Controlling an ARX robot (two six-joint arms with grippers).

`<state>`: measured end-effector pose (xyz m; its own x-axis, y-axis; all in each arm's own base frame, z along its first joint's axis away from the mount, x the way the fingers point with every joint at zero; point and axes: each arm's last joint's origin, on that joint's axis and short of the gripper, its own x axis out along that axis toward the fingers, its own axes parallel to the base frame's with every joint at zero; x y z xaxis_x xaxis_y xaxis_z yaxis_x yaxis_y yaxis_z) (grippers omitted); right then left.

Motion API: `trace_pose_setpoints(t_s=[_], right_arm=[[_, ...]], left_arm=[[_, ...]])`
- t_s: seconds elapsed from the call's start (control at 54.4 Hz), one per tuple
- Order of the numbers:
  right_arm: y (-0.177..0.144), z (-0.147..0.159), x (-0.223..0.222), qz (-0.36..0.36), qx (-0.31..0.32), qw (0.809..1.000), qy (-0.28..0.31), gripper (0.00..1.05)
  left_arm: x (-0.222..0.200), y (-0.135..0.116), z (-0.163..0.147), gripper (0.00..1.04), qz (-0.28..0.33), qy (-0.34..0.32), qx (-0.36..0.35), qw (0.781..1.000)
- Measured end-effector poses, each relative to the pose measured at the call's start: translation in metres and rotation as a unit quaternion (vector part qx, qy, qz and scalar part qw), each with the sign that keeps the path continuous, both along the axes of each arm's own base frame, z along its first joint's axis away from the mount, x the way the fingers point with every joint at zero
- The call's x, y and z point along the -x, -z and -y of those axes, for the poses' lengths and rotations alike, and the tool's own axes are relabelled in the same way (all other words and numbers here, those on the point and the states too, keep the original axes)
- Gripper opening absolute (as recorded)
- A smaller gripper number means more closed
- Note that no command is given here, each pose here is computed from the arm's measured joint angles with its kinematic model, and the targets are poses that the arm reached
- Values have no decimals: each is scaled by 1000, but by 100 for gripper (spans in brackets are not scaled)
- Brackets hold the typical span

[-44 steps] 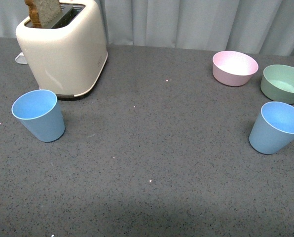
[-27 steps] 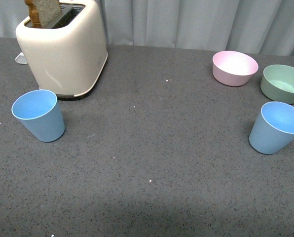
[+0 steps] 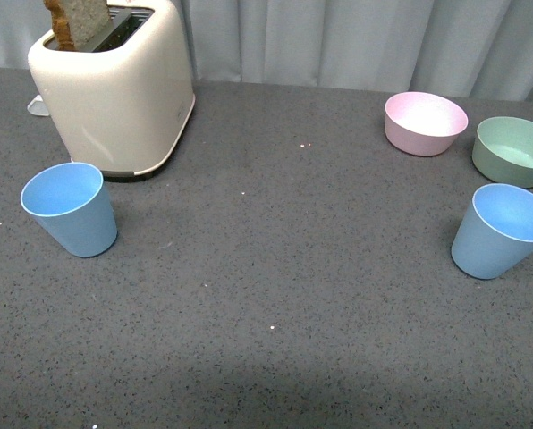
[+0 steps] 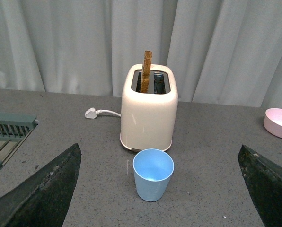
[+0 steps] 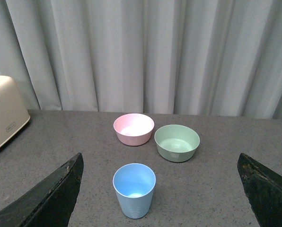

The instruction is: Stack blue cups with both arms

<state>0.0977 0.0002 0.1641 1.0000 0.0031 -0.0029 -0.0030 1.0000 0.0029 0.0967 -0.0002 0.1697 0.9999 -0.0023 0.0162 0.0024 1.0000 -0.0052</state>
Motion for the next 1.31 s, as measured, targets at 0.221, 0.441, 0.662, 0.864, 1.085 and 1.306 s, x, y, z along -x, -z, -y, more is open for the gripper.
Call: trace_pose_setpoints(t_s=[0.221, 0.441, 0.662, 0.864, 1.085, 1.306], right_arm=[[0, 0, 0, 0, 0, 1000, 0, 95], [0, 0, 0, 0, 0, 1000, 0, 95], [0, 0, 0, 0, 0, 1000, 0, 95], [0, 0, 0, 0, 0, 1000, 0, 95], [0, 0, 0, 0, 0, 1000, 0, 95], [0, 0, 0, 0, 0, 1000, 0, 95]], left_arm=[[-29, 1, 1, 98, -161, -97, 89, 978], [-101, -9, 9, 98, -266, -53, 142, 952], [-174, 8, 16, 98, -373, -41, 192, 907], [-209, 33, 17, 98, -436, -60, 211, 873], [-225, 52, 6, 98, -463, -90, 229, 851], [-237, 65, -5, 98, -473, -109, 255, 836]])
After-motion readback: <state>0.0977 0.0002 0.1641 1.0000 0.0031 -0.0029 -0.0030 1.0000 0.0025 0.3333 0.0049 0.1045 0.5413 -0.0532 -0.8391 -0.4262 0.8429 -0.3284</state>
